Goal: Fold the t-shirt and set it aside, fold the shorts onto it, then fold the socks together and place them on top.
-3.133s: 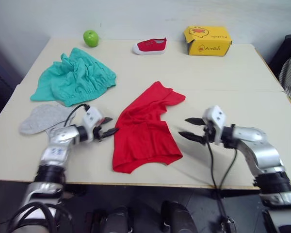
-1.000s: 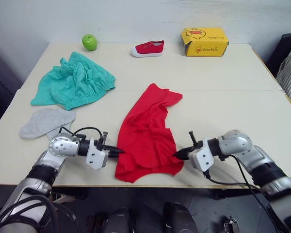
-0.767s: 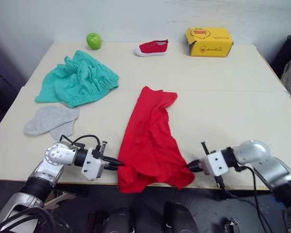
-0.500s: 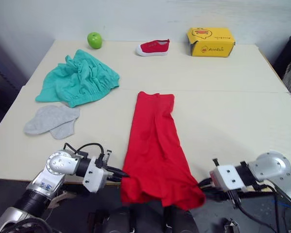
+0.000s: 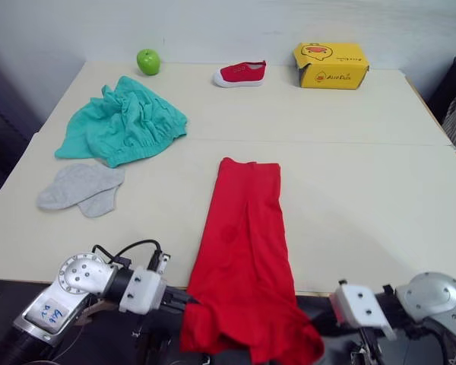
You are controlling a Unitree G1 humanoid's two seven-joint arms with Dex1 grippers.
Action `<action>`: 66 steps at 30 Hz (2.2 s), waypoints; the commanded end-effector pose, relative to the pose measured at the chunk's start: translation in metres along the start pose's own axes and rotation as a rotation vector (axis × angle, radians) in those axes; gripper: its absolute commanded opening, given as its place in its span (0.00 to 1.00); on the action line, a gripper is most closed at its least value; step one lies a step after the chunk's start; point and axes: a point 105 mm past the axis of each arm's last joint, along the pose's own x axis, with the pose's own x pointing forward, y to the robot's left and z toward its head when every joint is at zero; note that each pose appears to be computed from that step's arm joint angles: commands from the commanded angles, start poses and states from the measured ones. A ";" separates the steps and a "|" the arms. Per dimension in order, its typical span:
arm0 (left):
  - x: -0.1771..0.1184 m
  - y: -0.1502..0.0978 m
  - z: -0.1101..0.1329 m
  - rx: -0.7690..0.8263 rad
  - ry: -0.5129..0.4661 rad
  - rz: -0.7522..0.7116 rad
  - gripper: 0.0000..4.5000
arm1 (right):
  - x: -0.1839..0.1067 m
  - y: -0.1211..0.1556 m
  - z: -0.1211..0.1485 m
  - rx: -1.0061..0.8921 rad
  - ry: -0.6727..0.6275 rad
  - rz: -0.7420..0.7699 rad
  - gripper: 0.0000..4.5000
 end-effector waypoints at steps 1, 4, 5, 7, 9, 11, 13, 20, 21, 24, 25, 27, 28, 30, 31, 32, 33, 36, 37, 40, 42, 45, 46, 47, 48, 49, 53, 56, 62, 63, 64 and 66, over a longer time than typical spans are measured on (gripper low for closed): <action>-0.014 0.027 0.013 -0.019 -0.037 0.068 0.01 | -0.022 -0.029 0.015 0.001 -0.042 -0.112 0.01; -0.022 0.055 0.020 -0.034 -0.065 0.098 0.01 | -0.043 -0.060 0.034 -0.006 -0.103 -0.197 0.01; -0.023 0.067 0.022 -0.042 -0.082 0.117 0.01 | -0.048 -0.072 0.039 -0.014 -0.121 -0.228 0.01; -0.026 0.092 0.025 -0.062 -0.116 0.154 0.01 | -0.055 -0.095 0.047 -0.040 -0.142 -0.290 0.01; -0.027 0.111 0.026 -0.085 -0.136 0.184 0.01 | -0.058 -0.114 0.051 -0.065 -0.157 -0.335 0.01; -0.029 0.139 0.023 -0.133 -0.151 0.250 0.01 | -0.059 -0.142 0.056 -0.077 -0.190 -0.401 0.01; -0.028 0.160 0.020 -0.155 -0.159 0.305 0.01 | -0.058 -0.164 0.056 -0.079 -0.197 -0.455 0.01; -0.016 0.206 0.016 -0.219 -0.212 0.426 0.01 | -0.053 -0.218 0.043 -0.043 -0.179 -0.570 0.01; -0.015 0.208 0.016 -0.215 -0.212 0.432 0.01 | -0.054 -0.222 0.043 -0.047 -0.177 -0.582 0.01; -0.015 0.217 0.015 -0.217 -0.230 0.489 0.01 | -0.056 -0.235 0.046 -0.039 -0.206 -0.629 0.01; -0.016 0.221 0.015 -0.227 -0.240 0.513 0.01 | -0.056 -0.239 0.047 -0.035 -0.214 -0.644 0.01; -0.018 0.228 0.012 -0.245 -0.236 0.572 0.01 | -0.053 -0.244 0.046 -0.028 -0.219 -0.656 0.01; -0.019 0.230 0.009 -0.253 -0.219 0.595 0.01 | -0.051 -0.246 0.044 -0.018 -0.215 -0.660 0.01; -0.019 0.232 -0.001 -0.257 -0.149 0.628 0.01 | -0.045 -0.247 0.036 0.000 -0.195 -0.660 0.01; -0.017 0.232 -0.004 -0.269 -0.130 0.633 0.01 | -0.041 -0.248 0.032 0.013 -0.186 -0.661 0.01; -0.016 0.232 -0.005 -0.278 -0.127 0.635 0.01 | -0.038 -0.248 0.028 0.027 -0.178 -0.663 0.01; -0.015 0.232 -0.005 -0.287 -0.134 0.631 0.01 | -0.036 -0.249 0.025 0.042 -0.177 -0.668 0.01; -0.018 0.239 -0.007 -0.331 -0.142 0.695 0.11 | -0.034 -0.253 0.020 0.156 -0.249 -0.708 0.00; -0.021 0.242 -0.008 -0.339 -0.141 0.730 0.15 | -0.035 -0.255 0.022 0.160 -0.277 -0.729 0.00; -0.031 0.247 -0.012 -0.338 -0.120 0.815 0.37 | -0.039 -0.258 0.020 0.162 -0.294 -0.796 0.24; -0.041 0.249 -0.018 -0.343 -0.095 0.887 0.50 | -0.047 -0.261 0.015 0.170 -0.297 -0.859 0.38; -0.066 0.252 -0.026 -0.341 -0.084 1.036 0.71 | -0.074 -0.265 0.002 0.201 -0.301 -1.010 0.61; -0.073 0.252 -0.026 -0.352 -0.107 1.066 0.79 | -0.085 -0.266 -0.001 0.211 -0.308 -1.061 0.70; -0.079 0.251 -0.026 -0.367 -0.134 1.082 0.84 | -0.094 -0.265 -0.004 0.207 -0.316 -1.096 0.76; -0.084 0.249 -0.027 -0.377 -0.152 1.093 0.85 | -0.101 -0.263 -0.002 0.180 -0.330 -1.109 0.84; -0.087 0.247 -0.028 -0.378 -0.160 1.089 0.85 | -0.105 -0.261 -0.001 0.163 -0.339 -1.106 0.92; -0.081 0.233 -0.037 -0.356 -0.100 0.980 0.85 | -0.102 -0.242 0.002 0.106 -0.381 -0.995 1.00; -0.078 0.222 -0.051 -0.405 -0.049 0.931 0.97 | -0.085 -0.222 0.003 0.064 -0.365 -0.884 1.00; -0.084 0.199 -0.040 -0.189 0.011 0.803 0.99 | -0.032 -0.162 0.030 -0.130 -0.348 -0.614 1.00; -0.083 0.190 -0.028 -0.101 -0.028 0.747 0.99 | -0.018 -0.150 0.035 -0.159 -0.348 -0.559 1.00; -0.080 0.180 -0.020 -0.026 -0.046 0.683 0.99 | -0.007 -0.141 0.039 -0.181 -0.348 -0.523 1.00; -0.075 0.166 -0.013 0.052 -0.051 0.604 0.99 | 0.005 -0.133 0.044 -0.203 -0.350 -0.498 1.00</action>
